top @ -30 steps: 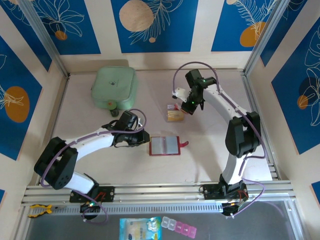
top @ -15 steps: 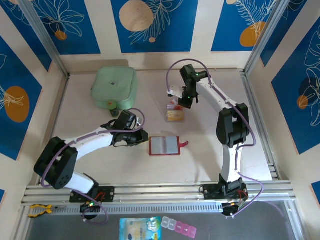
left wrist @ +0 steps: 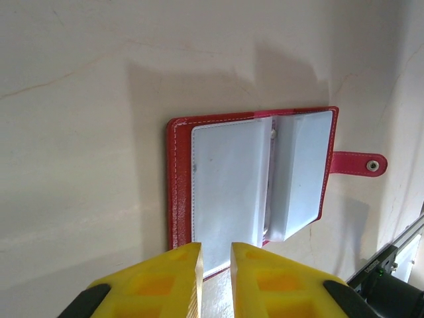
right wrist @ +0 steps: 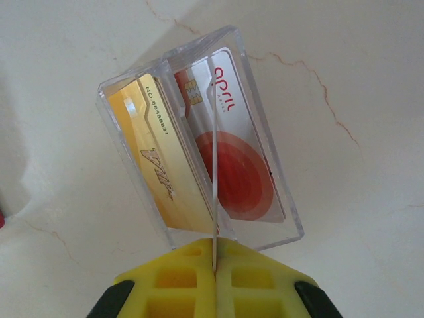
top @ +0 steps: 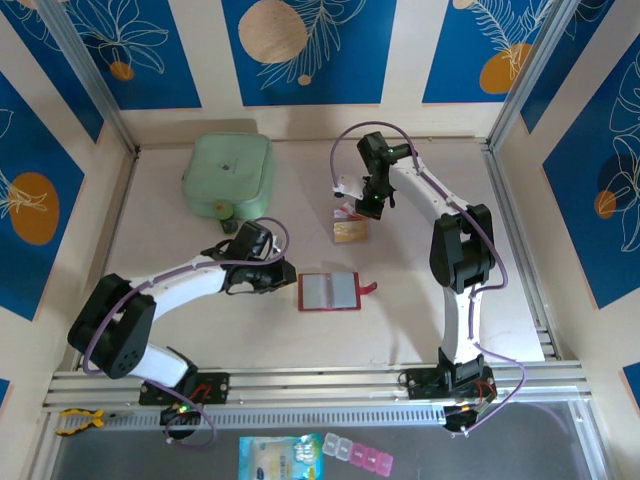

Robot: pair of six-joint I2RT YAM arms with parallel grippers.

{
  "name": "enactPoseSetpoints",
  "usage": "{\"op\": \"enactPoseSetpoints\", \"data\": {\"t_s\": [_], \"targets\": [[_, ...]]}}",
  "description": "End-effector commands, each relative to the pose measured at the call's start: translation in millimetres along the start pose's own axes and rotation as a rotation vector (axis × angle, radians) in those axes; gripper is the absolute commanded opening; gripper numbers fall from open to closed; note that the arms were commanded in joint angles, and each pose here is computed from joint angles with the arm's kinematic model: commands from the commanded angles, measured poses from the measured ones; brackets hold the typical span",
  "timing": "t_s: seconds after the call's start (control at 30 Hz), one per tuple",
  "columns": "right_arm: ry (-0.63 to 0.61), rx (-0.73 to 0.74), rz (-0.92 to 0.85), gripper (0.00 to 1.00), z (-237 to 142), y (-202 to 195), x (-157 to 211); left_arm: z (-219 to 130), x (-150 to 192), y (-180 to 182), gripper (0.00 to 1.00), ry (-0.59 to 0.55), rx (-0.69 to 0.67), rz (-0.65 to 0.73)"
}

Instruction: Take the credit cards out of the card holder

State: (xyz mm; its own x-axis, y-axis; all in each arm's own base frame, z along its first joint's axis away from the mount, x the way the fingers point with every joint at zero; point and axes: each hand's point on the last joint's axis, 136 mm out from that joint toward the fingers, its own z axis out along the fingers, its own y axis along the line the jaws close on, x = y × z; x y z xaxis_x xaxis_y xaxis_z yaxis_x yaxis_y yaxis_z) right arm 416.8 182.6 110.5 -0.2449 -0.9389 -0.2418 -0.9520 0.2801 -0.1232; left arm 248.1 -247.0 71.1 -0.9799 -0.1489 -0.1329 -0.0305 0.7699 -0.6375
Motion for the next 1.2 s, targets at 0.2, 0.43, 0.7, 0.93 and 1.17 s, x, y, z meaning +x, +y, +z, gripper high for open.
{"op": "enactPoseSetpoints", "data": {"t_s": [0.2, 0.43, 0.7, 0.93, 1.17], "targets": [[-0.081, 0.071, -0.053, 0.0, -44, -8, -22, -3, -2, 0, 0.2, -0.003, 0.017, -0.008], [-0.082, 0.083, -0.063, 0.0, -41, -12, -23, -3, -1, -1, 0.2, -0.001, 0.017, -0.009], [-0.077, 0.032, -0.055, 0.0, -14, -13, -12, -2, 0, 2, 0.2, 0.002, 0.011, -0.013], [-0.038, -0.039, -0.041, 0.0, 13, 1, 1, -2, 0, 3, 0.21, 0.004, 0.01, -0.016], [-0.051, -0.027, -0.027, 0.16, 7, 1, -1, -4, -2, 1, 0.23, -0.004, 0.013, -0.01]]}}
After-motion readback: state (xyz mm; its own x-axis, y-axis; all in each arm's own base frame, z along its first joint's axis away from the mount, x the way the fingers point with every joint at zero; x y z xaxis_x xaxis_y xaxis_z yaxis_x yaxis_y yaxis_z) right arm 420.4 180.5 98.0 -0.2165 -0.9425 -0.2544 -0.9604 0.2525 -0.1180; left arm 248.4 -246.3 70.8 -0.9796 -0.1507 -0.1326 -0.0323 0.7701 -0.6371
